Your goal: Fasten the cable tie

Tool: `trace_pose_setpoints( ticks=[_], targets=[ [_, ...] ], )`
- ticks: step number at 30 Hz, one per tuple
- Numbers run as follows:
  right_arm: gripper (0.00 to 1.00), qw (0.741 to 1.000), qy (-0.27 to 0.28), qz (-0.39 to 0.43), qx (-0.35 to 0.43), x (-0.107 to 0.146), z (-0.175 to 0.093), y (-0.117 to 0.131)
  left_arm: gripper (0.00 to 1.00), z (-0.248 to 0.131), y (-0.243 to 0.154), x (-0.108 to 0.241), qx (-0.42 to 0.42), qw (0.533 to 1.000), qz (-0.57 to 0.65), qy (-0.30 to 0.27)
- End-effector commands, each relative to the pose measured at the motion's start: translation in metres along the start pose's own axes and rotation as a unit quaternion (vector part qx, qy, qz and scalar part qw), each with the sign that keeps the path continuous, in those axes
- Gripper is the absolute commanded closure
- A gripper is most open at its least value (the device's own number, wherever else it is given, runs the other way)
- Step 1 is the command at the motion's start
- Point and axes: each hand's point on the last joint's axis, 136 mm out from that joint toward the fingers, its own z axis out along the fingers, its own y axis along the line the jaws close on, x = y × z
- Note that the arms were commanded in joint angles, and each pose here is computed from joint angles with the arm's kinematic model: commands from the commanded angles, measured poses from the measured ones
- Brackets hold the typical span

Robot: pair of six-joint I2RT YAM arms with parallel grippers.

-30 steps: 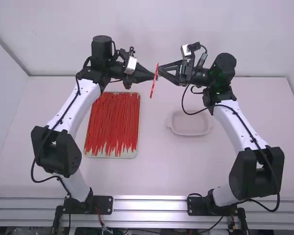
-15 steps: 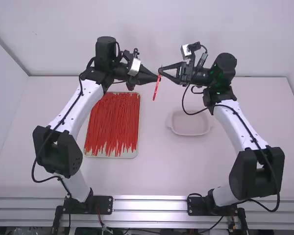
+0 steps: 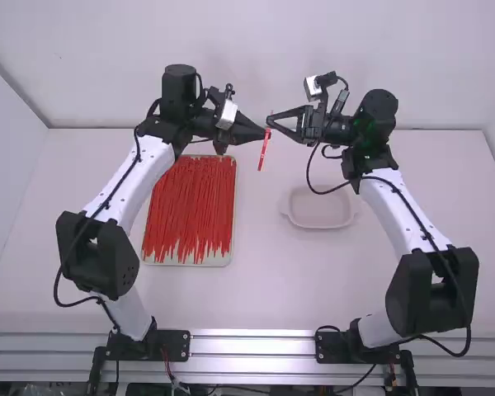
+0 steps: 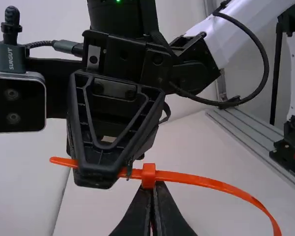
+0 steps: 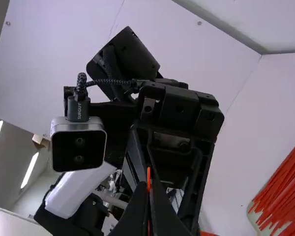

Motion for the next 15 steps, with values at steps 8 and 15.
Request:
trace_pose_setpoints(
  ticks=[8,15],
  targets=[
    [1.00,1.000,-0.005,-0.021,-0.002,-0.005,-0.002,0.008,0.98,0.001,-0.015,0.023,0.011,1.000,-0.027,-0.006],
    [1.00,1.000,-0.008,-0.021,-0.002,-0.006,-0.002,0.008,0.98,0.004,-0.023,0.037,0.013,0.998,-0.059,-0.004]
  ],
)
